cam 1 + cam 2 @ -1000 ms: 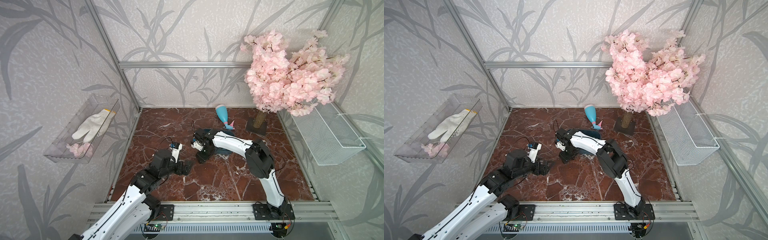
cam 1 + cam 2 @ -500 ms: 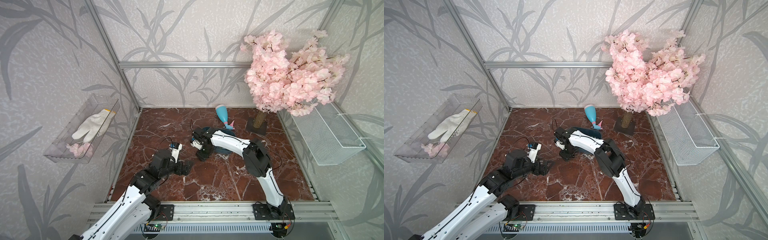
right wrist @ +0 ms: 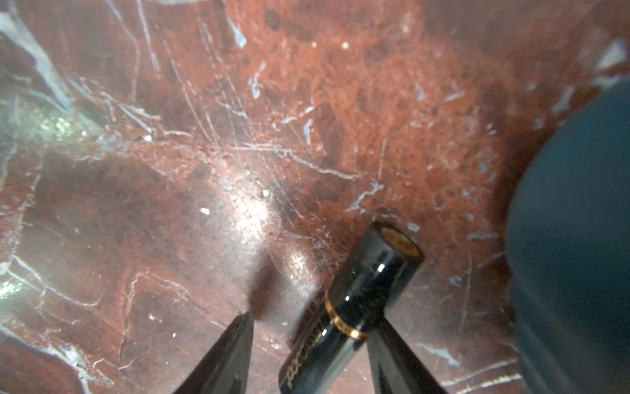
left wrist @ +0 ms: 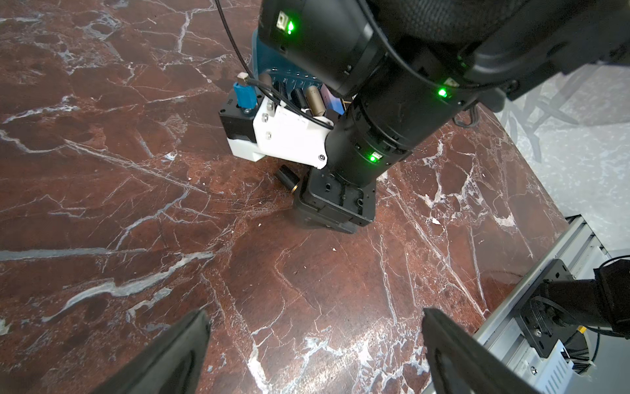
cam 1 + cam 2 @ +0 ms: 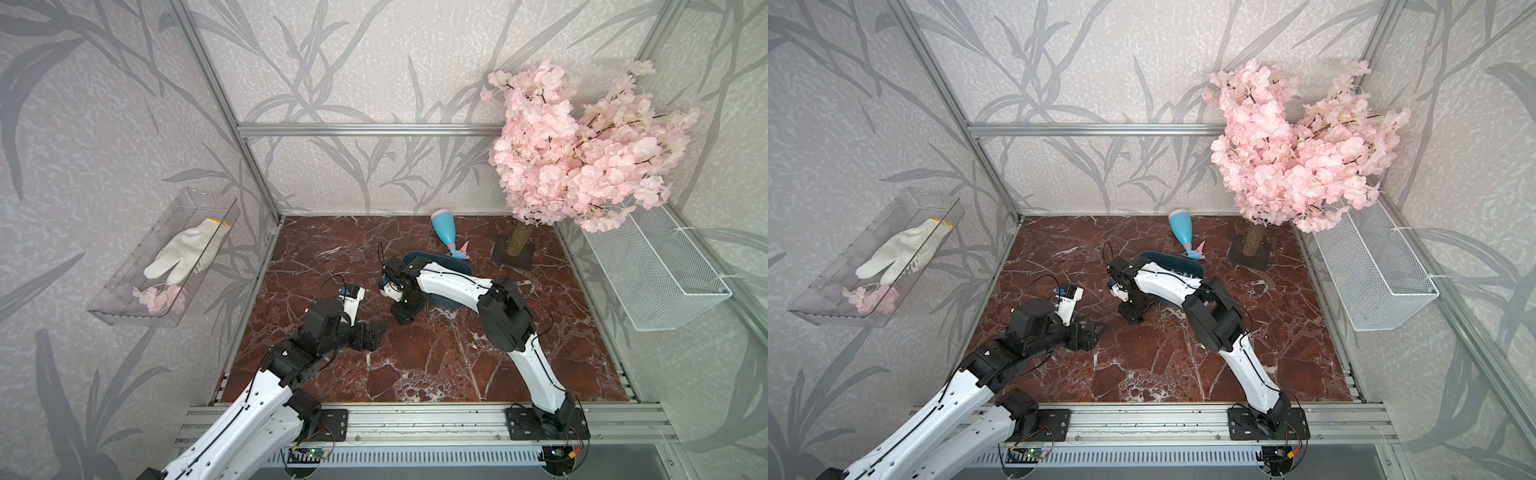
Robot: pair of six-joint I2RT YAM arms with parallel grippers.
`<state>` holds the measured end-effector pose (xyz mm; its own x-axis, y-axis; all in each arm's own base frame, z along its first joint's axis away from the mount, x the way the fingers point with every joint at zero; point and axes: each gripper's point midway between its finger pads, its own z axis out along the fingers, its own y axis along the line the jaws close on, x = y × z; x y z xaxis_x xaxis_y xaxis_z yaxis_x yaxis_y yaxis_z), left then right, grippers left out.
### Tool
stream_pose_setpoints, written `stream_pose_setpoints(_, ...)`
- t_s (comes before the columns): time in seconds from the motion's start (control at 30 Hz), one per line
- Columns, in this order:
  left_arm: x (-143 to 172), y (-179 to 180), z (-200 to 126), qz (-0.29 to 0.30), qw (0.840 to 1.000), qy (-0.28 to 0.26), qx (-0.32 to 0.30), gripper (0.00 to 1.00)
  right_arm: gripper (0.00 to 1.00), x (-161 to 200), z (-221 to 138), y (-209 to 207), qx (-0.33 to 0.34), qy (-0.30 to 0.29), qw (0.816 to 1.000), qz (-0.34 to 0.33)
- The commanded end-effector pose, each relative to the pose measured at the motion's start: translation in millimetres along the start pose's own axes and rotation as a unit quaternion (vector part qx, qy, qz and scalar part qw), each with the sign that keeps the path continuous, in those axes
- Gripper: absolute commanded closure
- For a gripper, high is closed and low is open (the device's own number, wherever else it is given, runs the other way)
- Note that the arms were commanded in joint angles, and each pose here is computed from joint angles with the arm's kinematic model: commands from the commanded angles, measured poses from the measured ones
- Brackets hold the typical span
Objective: Put the lipstick into the storage box
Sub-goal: Pick up the lipstick at the center of the board.
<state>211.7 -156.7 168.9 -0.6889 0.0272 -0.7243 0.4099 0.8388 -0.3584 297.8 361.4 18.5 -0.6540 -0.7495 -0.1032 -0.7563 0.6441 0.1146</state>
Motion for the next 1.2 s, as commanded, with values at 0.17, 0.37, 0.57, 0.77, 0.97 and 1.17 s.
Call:
stream_pose_setpoints(0.17,-3,-1,1,0.002,1.0,0.0,0.002,0.0,0.58,3,8,-3,0.006,0.019,0.999,0.026)
stream_pose_setpoints(0.37,-6,-1,1,0.005,1.0,-0.001,0.002,0.0,0.74,-2,3,-2,0.005,0.01,0.999,0.033)
stream_pose_setpoints(0.57,-7,-1,2,0.006,1.0,-0.004,0.002,0.0,0.79,-4,-4,1,0.0,0.005,0.999,0.039)
stream_pose_setpoints(0.77,-12,0,0,0.007,1.0,-0.017,-0.001,0.0,0.79,-13,-32,11,-0.023,-0.026,0.998,0.061)
stream_pose_setpoints(0.97,-28,-1,-10,0.022,0.998,-0.055,-0.007,0.0,0.8,-28,-76,25,-0.055,-0.069,0.992,0.087)
stream_pose_setpoints(1.17,-49,-7,-25,0.036,0.994,-0.099,-0.006,0.0,0.79,-36,-116,29,-0.067,-0.094,0.987,0.112)
